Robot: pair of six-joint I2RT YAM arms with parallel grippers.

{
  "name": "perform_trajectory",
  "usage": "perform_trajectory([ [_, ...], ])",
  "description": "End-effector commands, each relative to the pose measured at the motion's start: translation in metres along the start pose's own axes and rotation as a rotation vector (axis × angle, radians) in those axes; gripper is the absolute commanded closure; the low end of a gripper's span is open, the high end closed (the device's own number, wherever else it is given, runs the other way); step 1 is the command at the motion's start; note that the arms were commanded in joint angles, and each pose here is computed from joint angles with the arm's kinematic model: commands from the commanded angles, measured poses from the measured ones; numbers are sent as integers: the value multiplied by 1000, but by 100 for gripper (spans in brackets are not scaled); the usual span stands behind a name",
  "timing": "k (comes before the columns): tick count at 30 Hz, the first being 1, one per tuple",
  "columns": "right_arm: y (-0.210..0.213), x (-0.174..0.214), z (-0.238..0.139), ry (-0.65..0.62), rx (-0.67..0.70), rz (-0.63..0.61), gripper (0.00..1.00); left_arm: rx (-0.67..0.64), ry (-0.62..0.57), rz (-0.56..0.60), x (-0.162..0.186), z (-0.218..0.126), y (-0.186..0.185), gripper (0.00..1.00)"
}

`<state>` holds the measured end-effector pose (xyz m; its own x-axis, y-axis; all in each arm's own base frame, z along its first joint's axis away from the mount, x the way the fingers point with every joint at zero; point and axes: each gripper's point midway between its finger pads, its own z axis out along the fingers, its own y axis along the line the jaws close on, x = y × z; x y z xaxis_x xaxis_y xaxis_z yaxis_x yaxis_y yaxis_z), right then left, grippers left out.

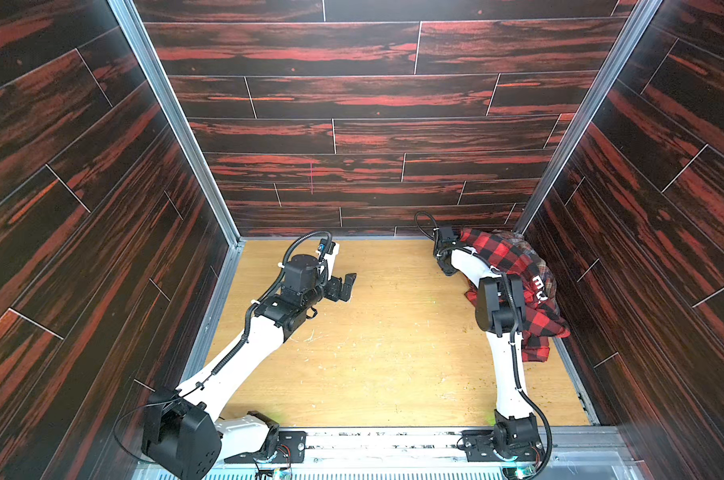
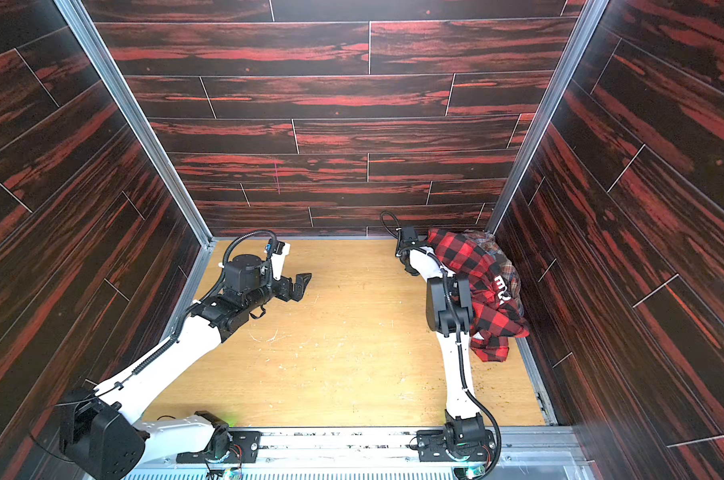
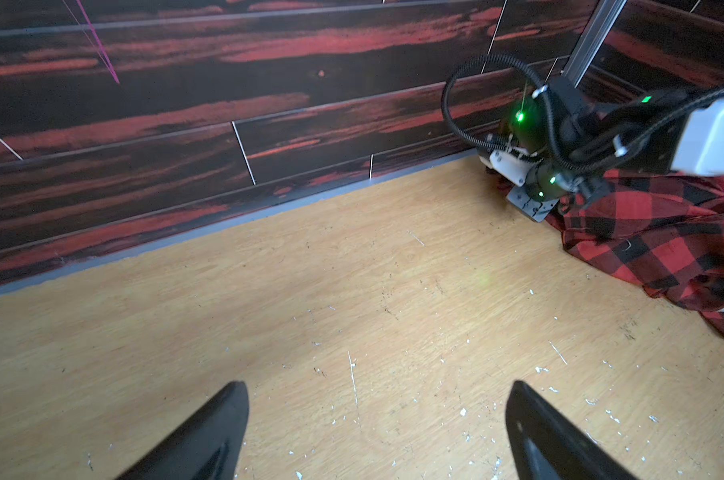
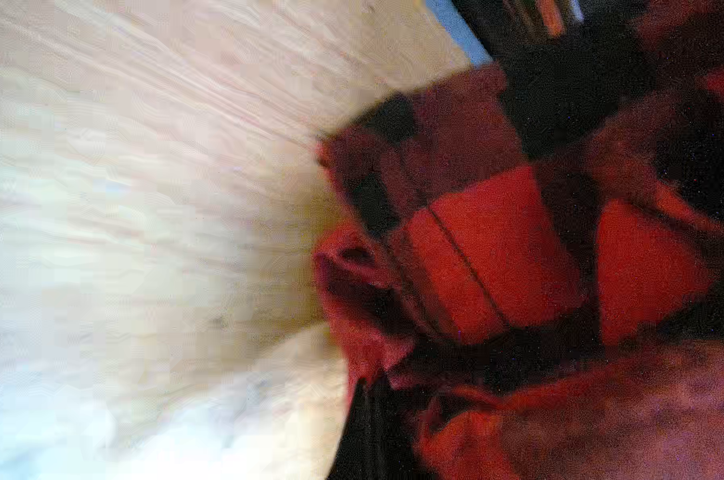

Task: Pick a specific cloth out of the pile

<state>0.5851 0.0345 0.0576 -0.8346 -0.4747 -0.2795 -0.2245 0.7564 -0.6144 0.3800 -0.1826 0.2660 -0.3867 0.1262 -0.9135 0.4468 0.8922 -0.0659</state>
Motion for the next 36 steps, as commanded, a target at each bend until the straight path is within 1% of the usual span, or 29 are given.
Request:
perform_trajectory([
  [1,-40,-42,-87,-180,-112,164,100,-5,-12,-3,-10,-2,0,1],
  [7,-78,-65,-151,-308,-179,265,100,-3,-3,-6,-8,-1,0,1],
  [9,-105,-69,-175,-349,-155,316,100,-4,2,-5,-7,0,0,1],
  [12,-176,-70,-221,-442,-40,440,100,-1,4,-5,-7,0,-1,1],
  [14,-233,-69,-269,-557,84,550,100,5,6,-8,-7,2,-2,1],
  [16,-276,-71,-332,-735,150,623,100,7,11,-10,-6,3,-2,1],
  [18,-301,-71,-387,-899,173,672,100,6,17,-5,-6,4,-2,1],
  [20,-314,-74,-441,-1061,198,683,100,1,17,1,-6,4,-1,1],
  [22,-315,-83,-496,-1226,263,647,100,-1,5,8,-10,1,-1,1],
  [24,-304,-95,-541,-1368,309,573,100,-6,-20,13,-15,-4,-1,1],
  [26,-294,-102,-584,-1497,354,544,100,-20,-57,27,-23,-12,1,1],
  [27,-288,-104,-606,-1573,350,547,100,-34,-78,35,-26,-17,3,1],
  [28,-280,-105,-622,-1640,311,549,100,-54,-101,37,-30,-23,6,1],
  [30,-258,-115,-632,-1706,182,538,100,-124,-124,24,-37,-36,17,1],
  [32,-227,-131,-625,-1702,28,533,100,-215,-67,7,-38,-52,32,1],
  [34,-190,-152,-613,-1677,-111,511,100,-335,-4,-45,-33,-71,51,1],
  [36,-142,-173,-604,-1660,-241,467,100,-423,33,-65,-24,-93,63,1],
])
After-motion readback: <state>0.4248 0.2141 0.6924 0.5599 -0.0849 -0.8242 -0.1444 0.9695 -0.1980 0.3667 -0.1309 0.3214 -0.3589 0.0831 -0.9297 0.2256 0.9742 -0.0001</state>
